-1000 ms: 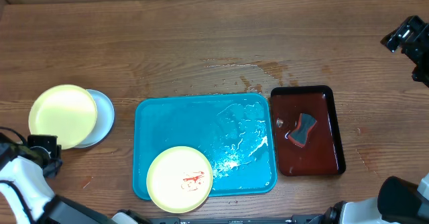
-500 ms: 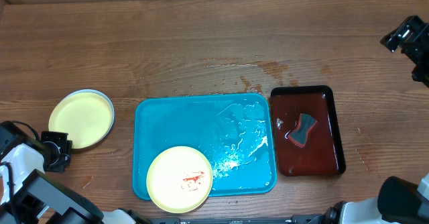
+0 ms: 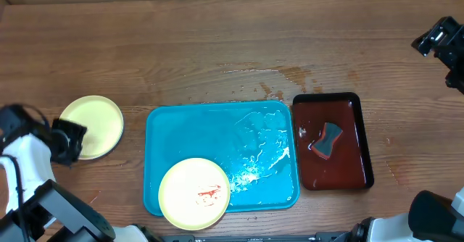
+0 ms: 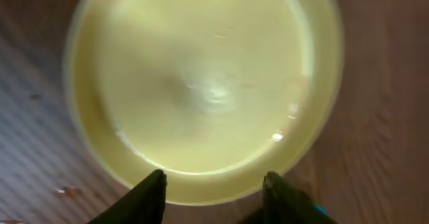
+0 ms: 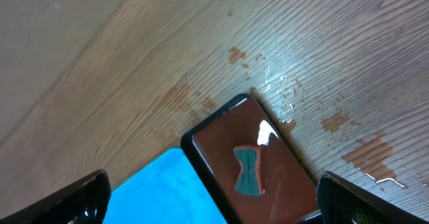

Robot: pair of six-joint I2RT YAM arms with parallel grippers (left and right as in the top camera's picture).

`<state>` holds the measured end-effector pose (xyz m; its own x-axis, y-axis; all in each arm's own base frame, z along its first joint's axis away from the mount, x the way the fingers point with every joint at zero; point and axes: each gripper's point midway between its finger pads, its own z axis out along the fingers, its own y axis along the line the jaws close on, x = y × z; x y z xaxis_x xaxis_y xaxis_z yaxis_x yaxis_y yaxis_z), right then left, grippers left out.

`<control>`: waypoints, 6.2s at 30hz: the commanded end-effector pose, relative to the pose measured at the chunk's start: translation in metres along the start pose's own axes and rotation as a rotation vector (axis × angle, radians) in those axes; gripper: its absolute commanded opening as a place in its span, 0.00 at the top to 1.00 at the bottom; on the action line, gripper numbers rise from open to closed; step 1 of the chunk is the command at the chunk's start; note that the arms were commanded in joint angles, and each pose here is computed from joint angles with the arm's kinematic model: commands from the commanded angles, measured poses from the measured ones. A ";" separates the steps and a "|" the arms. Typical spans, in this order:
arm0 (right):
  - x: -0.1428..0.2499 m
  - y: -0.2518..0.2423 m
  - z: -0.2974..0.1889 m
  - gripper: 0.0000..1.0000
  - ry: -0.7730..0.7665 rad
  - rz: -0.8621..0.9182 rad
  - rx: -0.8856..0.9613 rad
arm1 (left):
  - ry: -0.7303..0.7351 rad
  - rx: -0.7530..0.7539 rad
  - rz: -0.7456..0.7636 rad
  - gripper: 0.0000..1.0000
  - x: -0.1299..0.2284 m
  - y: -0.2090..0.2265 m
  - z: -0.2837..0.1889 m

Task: Clean dirty plates on tray and stack at the side
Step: 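Reach left gripper to the stained yellow plate rim in teal tray, then drag the stained yellow plate up across the teal tray with left gripper, then lower right gripper into brown tray and grasp the orange-green sponge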

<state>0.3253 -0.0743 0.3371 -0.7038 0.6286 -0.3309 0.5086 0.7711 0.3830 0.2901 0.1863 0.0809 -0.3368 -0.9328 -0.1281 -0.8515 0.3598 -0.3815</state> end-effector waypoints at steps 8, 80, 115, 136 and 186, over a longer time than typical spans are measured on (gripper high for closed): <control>0.002 0.000 0.001 0.00 0.004 -0.004 0.006 | 0.102 0.120 0.937 0.47 0.109 -0.144 -0.041; 0.017 -0.012 0.030 0.00 0.111 -0.048 0.025 | 0.485 -0.316 1.047 0.32 0.226 -0.009 0.012; 0.016 -0.011 0.031 0.00 0.105 -0.050 0.022 | 0.590 -0.416 0.871 0.96 0.244 0.006 0.061; 0.015 -0.010 0.031 0.00 0.102 -0.059 0.017 | 0.478 -0.157 1.052 0.41 0.210 -0.061 0.074; 0.020 -0.014 0.038 0.00 0.131 -0.083 0.024 | 0.332 -0.472 0.999 0.96 0.192 0.004 0.089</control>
<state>0.3247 -0.0733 0.3006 -0.7797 0.5663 -0.2670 0.4737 0.8124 0.3400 0.2606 -0.0610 -0.0016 -0.9110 -0.3681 0.1859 -0.4017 0.8940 -0.1985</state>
